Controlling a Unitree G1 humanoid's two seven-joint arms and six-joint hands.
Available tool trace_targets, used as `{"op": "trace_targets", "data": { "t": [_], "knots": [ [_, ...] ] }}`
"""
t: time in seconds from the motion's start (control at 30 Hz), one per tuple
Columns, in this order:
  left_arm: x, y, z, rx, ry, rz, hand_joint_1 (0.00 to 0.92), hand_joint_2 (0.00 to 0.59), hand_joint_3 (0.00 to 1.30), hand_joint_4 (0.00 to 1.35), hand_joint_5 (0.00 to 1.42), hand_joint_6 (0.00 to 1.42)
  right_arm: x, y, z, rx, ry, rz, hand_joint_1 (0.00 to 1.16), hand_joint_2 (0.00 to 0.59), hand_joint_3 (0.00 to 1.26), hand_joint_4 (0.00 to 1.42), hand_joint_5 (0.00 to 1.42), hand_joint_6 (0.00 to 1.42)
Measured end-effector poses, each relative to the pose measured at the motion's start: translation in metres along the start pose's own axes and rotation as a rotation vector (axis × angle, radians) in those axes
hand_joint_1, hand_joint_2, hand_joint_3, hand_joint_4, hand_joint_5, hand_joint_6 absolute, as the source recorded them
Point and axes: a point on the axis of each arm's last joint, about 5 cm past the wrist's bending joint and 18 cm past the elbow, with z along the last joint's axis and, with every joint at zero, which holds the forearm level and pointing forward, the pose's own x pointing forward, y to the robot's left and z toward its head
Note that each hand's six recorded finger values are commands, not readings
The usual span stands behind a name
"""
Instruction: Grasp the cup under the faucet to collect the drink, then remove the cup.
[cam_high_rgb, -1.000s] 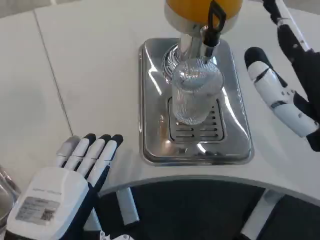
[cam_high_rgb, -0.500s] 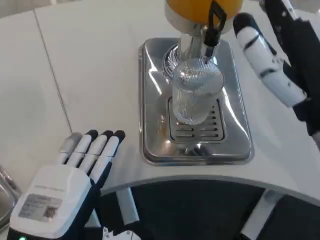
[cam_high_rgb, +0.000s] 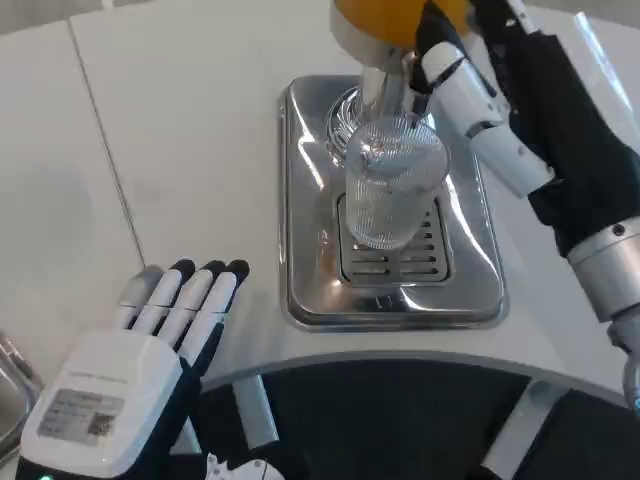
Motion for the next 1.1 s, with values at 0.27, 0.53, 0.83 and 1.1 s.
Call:
{"op": "trace_targets", "data": {
  "t": [0.27, 0.53, 0.83, 1.1],
  "knots": [
    [0.000, -0.001, 0.0008, -0.006, 0.004, 0.004, 0.000, 0.038, 0.00, 0.00, 0.00, 0.01, 0.004, 0.0021, 0.0004, 0.049, 0.019, 0.049, 0.13, 0.518, 0.00, 0.00, 0.00, 0.00],
    [0.000, -0.001, 0.0009, -0.010, 0.009, 0.009, 0.000, 0.038, 0.00, 0.00, 0.00, 0.01, 0.004, 0.0041, 0.0017, 0.065, 0.020, 0.081, 0.14, 0.524, 0.00, 0.00, 0.00, 0.00],
    [0.001, -0.001, 0.0017, -0.015, 0.011, 0.015, 0.000, 0.043, 0.00, 0.00, 0.00, 0.01, 0.006, -0.0005, 0.0031, 0.036, 0.019, 0.117, 0.14, 0.523, 0.00, 0.00, 0.00, 0.00],
    [0.002, -0.002, 0.0011, -0.017, 0.013, 0.016, 0.000, 0.043, 0.00, 0.00, 0.00, 0.01, 0.010, -0.0047, 0.0102, -0.103, 0.019, 0.179, 0.00, 0.491, 0.06, 0.00, 0.03, 0.07]
  ]
}}
